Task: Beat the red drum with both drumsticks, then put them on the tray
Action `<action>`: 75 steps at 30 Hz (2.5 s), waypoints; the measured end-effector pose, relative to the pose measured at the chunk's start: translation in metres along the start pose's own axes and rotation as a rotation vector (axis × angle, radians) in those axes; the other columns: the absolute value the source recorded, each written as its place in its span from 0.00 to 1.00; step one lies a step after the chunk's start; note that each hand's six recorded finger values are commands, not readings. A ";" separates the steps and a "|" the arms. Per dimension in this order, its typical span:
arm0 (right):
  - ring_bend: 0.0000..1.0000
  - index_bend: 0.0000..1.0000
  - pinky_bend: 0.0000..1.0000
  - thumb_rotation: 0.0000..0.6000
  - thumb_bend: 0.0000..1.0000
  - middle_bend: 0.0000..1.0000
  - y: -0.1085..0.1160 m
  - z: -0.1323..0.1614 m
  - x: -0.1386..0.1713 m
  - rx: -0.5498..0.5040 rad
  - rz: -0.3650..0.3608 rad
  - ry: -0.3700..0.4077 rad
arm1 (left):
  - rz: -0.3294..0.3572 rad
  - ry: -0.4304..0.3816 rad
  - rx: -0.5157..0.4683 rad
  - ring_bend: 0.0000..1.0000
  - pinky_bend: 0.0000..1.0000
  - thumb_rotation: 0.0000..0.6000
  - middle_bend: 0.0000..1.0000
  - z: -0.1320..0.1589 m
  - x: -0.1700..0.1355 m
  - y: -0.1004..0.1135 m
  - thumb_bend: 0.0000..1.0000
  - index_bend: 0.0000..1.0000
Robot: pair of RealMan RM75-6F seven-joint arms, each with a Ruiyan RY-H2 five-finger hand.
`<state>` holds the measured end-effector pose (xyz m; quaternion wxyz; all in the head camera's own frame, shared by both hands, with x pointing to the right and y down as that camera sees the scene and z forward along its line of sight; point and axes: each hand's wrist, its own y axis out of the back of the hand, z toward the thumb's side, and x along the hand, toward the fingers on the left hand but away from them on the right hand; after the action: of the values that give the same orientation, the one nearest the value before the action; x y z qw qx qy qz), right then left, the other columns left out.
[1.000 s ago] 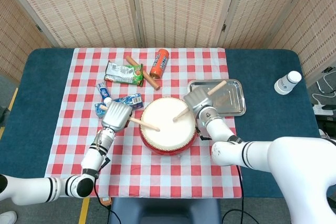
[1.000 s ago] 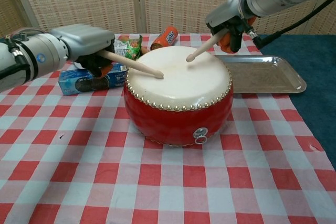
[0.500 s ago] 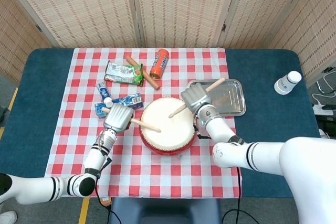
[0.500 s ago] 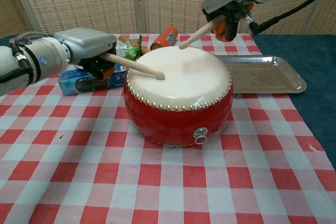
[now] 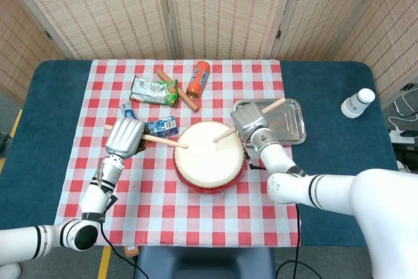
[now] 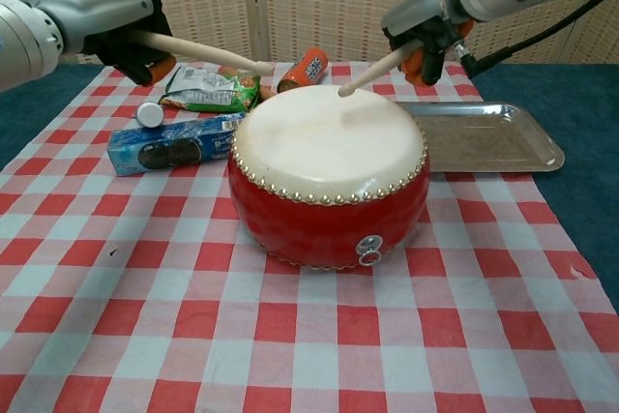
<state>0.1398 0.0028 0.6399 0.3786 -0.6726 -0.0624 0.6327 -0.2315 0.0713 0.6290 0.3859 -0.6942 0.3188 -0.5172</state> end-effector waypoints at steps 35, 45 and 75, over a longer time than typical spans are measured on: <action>0.51 0.74 0.55 1.00 0.23 0.69 -0.092 -0.082 -0.110 -0.397 0.106 -0.073 | 0.023 0.082 -0.082 1.00 1.00 1.00 1.00 -0.067 -0.030 0.008 0.81 1.00; 0.11 0.14 0.28 1.00 0.10 0.26 -0.106 -0.082 -0.119 -0.398 0.154 -0.105 | 0.031 0.088 -0.088 1.00 1.00 1.00 1.00 -0.071 -0.030 0.009 0.81 1.00; 0.24 0.33 0.34 1.00 0.08 0.34 0.043 -0.043 0.040 -0.488 -0.217 0.203 | 0.081 -0.001 -0.012 1.00 1.00 1.00 1.00 -0.024 -0.015 0.014 0.81 1.00</action>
<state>0.1691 -0.0238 0.5789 0.2754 -0.7932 -0.2463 0.4841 -0.2595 0.0713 0.6137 0.4025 -0.6834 0.3498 -0.4986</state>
